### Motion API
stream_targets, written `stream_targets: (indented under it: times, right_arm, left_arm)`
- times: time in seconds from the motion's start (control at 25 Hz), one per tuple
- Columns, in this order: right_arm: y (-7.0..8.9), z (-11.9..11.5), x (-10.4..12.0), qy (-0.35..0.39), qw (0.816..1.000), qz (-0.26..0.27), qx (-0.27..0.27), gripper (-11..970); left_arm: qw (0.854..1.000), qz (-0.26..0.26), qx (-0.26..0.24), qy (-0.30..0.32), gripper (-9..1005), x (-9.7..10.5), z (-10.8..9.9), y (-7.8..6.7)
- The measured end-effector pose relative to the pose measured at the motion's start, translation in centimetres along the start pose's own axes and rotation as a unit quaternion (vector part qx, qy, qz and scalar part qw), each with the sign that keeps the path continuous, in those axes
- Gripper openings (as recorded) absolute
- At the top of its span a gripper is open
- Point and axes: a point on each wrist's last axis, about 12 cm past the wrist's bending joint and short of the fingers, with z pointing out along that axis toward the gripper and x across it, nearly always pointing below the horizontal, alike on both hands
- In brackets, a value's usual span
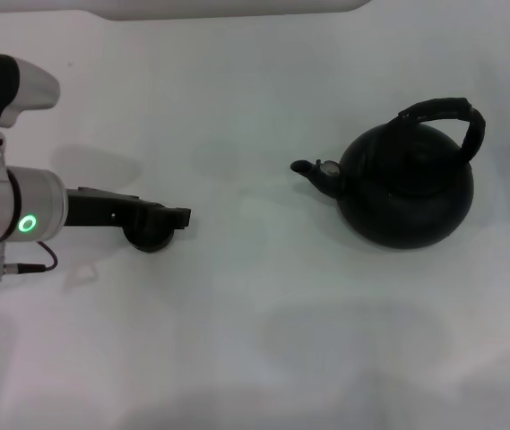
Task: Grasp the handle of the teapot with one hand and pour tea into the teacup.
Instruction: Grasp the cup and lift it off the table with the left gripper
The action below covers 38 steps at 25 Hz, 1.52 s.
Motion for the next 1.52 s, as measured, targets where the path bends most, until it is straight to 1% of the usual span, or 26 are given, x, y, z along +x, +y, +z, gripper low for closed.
stream_targets:
  times: [0.4,1.24,1.52]
  right_arm:
    - [0.02,0.05,-0.07,-0.001,1.000,-0.001,0.000,871]
    - [-0.08,0.06,0.00,0.002,1.000,-0.002,0.000,872]
    - [-0.08,0.05,0.00,0.002,1.000,-0.002,0.000,872]
  left_arm:
    - [1.000,-0.005,-0.004,0.014,884,0.44,0.21,0.17]
    - [1.000,-0.002,-0.005,0.029,875,0.32,0.40,-0.11]
    - [0.999,0.008,-0.012,0.037,726,0.31,0.65,-0.36]
